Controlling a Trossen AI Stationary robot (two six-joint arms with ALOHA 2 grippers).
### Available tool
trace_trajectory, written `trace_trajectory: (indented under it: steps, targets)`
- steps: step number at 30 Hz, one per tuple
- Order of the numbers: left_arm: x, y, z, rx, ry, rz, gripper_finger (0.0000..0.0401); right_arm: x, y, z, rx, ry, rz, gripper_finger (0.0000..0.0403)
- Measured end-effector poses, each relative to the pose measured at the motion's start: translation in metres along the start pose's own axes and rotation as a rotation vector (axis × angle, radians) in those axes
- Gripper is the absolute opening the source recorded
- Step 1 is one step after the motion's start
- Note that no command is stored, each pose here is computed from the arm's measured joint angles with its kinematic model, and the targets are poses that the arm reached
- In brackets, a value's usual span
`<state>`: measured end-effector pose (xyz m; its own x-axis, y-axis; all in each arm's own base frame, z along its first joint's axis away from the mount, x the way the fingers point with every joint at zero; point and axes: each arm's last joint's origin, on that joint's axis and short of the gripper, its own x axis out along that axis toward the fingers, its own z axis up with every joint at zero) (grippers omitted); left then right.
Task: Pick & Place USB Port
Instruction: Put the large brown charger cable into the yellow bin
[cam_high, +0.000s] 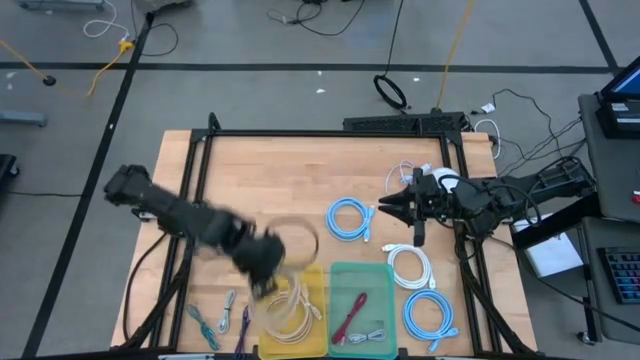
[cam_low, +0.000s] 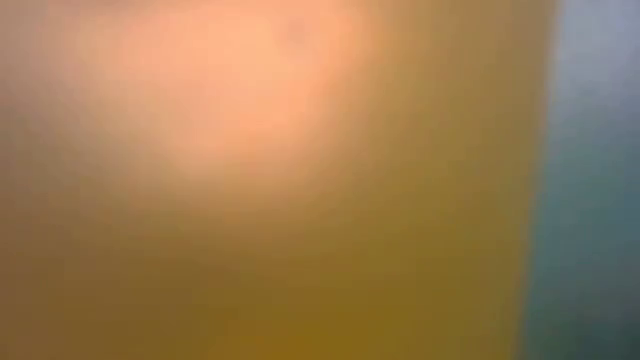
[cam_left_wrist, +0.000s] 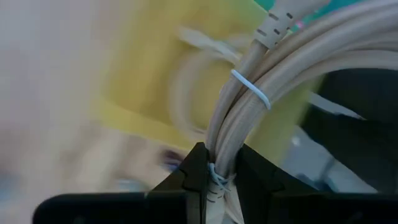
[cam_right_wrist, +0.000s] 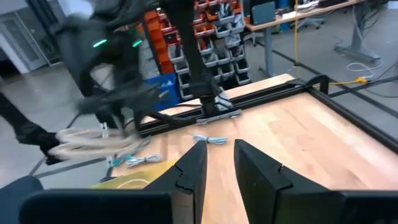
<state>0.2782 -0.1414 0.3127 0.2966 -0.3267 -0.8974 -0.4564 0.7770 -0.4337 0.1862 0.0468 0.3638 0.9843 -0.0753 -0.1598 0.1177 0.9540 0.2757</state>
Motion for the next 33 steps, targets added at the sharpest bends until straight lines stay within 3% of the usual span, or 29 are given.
trace_trajectory:
  steps: [4, 12, 21, 26, 33]
  targets:
    - [0.046, -0.021, -0.006, 0.0, 0.003, 0.019, 0.0052, 0.001, -0.003, 0.001, -0.01, -0.012, -0.034, 0.0073]
    - [0.122, -0.005, 0.011, -0.019, 0.19, 0.184, 0.0052, 0.003, -0.008, 0.003, 0.009, -0.021, -0.062, 0.0073]
    - [0.126, 0.017, 0.035, -0.068, 0.211, 0.265, 0.0052, 0.003, -0.008, 0.003, 0.015, -0.019, -0.06, 0.0073]
    - [0.122, 0.026, 0.037, -0.019, 0.279, 0.289, 0.0052, 0.003, -0.008, 0.003, 0.016, -0.019, -0.06, 0.0073]
    - [0.123, 0.023, 0.035, 0.03, 0.294, 0.269, 0.0161, 0.003, -0.008, 0.003, 0.031, -0.018, -0.058, 0.0073]
